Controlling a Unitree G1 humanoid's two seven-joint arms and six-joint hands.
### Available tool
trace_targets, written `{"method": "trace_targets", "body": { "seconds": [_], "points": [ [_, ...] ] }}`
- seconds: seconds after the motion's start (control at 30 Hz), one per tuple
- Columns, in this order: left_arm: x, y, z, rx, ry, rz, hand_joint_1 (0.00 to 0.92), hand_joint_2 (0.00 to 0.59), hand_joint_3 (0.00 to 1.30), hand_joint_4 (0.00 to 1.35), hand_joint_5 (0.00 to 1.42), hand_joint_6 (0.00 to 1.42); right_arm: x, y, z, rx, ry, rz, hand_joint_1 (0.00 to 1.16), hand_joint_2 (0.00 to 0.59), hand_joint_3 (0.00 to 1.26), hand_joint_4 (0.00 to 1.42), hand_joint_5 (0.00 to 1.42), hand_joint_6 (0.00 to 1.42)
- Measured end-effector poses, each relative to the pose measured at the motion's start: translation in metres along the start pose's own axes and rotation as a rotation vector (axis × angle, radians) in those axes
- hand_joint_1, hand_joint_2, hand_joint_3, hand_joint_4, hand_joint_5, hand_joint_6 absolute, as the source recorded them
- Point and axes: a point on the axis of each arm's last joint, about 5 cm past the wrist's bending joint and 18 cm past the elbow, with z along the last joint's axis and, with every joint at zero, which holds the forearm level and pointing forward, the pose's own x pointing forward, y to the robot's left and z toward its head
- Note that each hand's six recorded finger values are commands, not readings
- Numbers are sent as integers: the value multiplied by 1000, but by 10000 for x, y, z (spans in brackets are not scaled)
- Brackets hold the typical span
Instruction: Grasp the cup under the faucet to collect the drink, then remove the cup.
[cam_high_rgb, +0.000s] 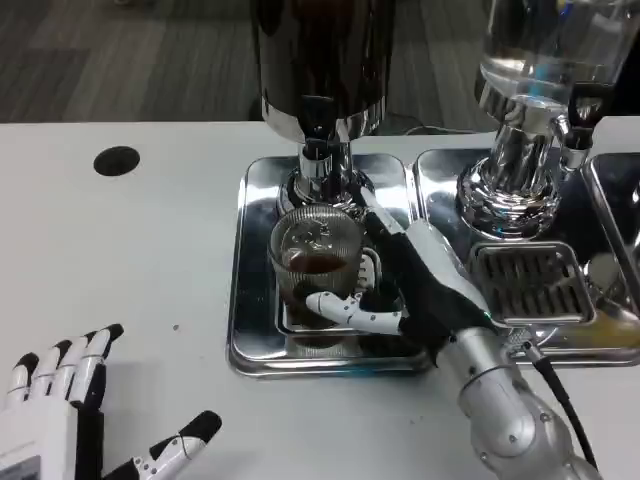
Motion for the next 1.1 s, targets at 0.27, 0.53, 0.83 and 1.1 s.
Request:
{"method": "trace_targets", "body": {
  "seconds": [0.27, 0.53, 0.83, 1.1],
  "points": [
    [0, -9, -11, 0, 6, -5, 0, 52, 198, 0, 111, 47, 30, 52, 4, 6, -6, -9, 718, 174, 55, 106, 66, 165],
    [13, -6, -11, -2, 5, 0, 0, 61, 200, 0, 116, 47, 46, 74, -8, 9, -12, -31, 759, 169, 244, 288, 193, 255],
    [15, -4, -13, -10, 9, 2, 0, 68, 208, 0, 117, 47, 72, 83, -22, 12, -23, -54, 794, 180, 403, 478, 351, 361],
    [15, 0, -17, -29, 25, 5, 0, 78, 210, 0, 117, 47, 64, 101, -30, 15, -34, -99, 848, 186, 552, 611, 473, 461]
  ]
}}
